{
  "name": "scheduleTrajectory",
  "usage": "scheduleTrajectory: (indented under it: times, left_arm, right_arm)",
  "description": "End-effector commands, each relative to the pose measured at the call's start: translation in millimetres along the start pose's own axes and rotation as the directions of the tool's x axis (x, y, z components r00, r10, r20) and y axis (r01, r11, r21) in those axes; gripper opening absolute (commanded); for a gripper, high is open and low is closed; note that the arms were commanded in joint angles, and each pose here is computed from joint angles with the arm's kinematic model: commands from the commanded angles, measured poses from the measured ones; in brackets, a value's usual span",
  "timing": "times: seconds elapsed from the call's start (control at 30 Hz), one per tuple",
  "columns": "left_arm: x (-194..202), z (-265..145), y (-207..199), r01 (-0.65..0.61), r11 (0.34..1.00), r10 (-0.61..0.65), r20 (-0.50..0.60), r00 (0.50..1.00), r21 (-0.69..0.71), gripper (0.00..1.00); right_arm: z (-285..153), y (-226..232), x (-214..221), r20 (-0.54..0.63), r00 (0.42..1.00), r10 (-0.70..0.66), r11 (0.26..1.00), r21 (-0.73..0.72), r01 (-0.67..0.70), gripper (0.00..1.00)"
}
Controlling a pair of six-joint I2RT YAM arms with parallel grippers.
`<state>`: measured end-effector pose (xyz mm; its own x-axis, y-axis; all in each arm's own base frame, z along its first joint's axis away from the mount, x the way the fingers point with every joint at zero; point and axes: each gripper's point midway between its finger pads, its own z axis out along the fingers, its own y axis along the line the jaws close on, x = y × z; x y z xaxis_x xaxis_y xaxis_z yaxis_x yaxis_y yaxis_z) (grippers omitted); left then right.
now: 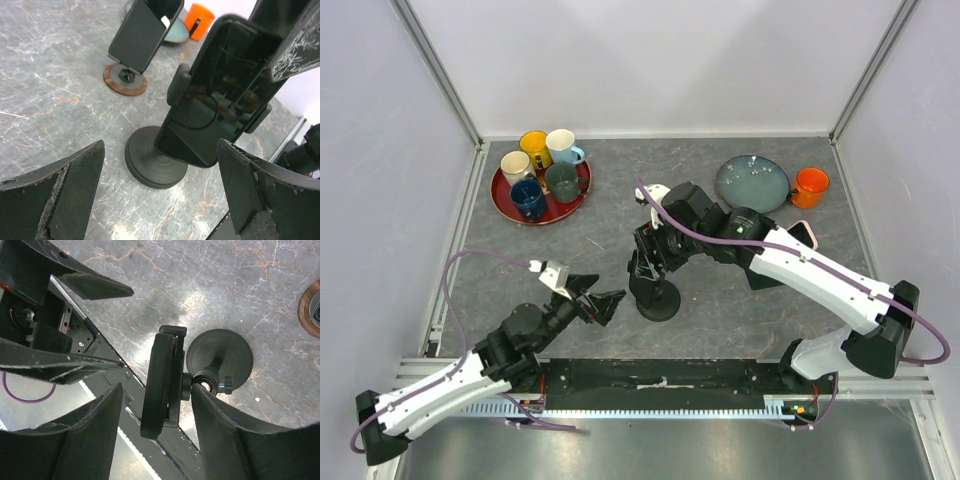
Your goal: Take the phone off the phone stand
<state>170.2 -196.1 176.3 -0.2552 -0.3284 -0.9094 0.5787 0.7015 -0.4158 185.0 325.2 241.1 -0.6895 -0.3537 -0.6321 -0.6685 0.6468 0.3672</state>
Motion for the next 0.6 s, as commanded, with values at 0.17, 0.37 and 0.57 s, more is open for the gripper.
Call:
scheduleTrajectory:
  times: [0.17,0.37,0.57]
  left_arm:
    - [20,14,-32,-0.081,0.981,0.099,-0.091,0.991,0.177,1.0]
    - [30,18,-41,-0.107,0.966,0.138,-0.118,0.983,0.237,1.0]
    - [43,22,-39,-0.118,0.962,0.156,-0.141,0.978,0.244,0.99]
  right_arm:
    - [2,9,-10,0.039,0.999,0.034,0.999,-0.024,-0.033,0.36]
    - [-9,3,-25,0.115,0.993,0.035,0.999,0.028,-0.038,0.0]
    - [-35,-21,-44,0.263,0.963,0.063,0.98,0.164,-0.109,0.0]
